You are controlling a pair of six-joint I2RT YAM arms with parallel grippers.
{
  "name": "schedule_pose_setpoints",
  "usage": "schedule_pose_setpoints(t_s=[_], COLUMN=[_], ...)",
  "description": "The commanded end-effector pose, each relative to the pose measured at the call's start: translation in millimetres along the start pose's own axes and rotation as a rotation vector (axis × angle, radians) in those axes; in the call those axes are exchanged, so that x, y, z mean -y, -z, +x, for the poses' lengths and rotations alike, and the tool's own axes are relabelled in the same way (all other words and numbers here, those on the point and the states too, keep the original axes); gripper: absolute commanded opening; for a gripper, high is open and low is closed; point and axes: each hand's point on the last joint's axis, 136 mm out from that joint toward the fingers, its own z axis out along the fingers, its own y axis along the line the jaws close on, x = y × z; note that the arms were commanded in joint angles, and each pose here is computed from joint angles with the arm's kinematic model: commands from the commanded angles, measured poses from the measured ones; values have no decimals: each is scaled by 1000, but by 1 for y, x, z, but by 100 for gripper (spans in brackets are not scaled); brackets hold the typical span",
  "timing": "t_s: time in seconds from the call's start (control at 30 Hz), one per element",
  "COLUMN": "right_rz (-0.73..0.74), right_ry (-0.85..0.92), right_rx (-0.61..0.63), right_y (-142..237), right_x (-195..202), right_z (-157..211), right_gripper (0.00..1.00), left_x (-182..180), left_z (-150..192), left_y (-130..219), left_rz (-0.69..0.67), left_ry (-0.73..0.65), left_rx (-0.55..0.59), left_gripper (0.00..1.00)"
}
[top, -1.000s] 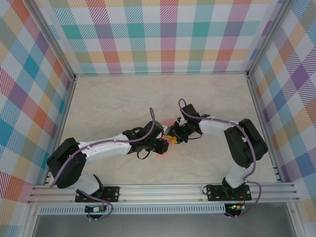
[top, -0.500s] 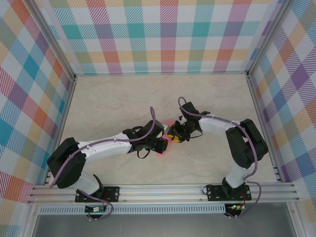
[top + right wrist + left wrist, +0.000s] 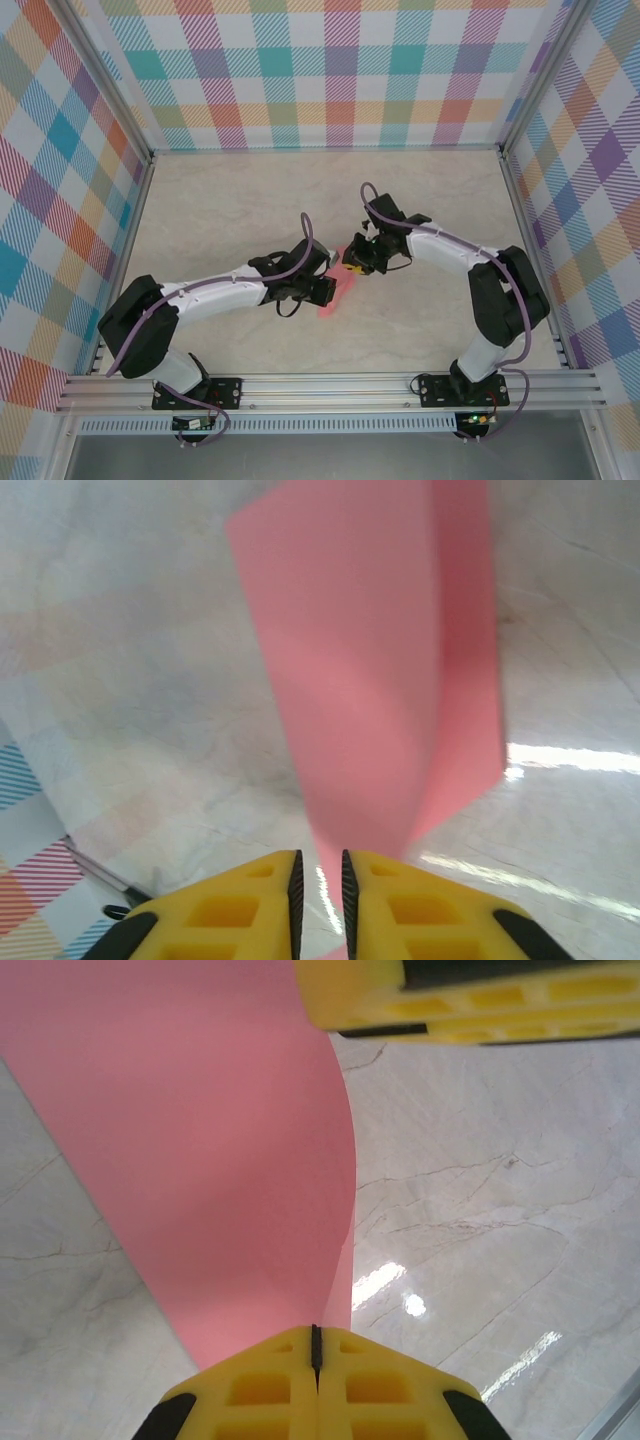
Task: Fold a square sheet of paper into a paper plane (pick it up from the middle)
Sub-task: Third fold the triangle at the center of the table.
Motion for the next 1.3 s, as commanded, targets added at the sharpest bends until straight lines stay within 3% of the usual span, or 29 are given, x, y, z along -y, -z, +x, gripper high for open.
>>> schedule_pose_setpoints(t_s=[0.0,0.57,1.27], right_rz=[-16,200,214], right_ry=[38,89,166], right_rx=[-24,-103,-138], right_y=[-7,-58,-66], right_x=[-8,36,41], right_z=[-5,-26,-24], right_gripper=[19,16,17], left_x=[-1,-7,-33], left_z=[-5,-4,-15], left_y=[2,-11,-24], left_rz=[2,-13,-82], left_ry=[-6,-10,-7], left_rx=[-12,-65,-97], left_gripper=[0,0,0])
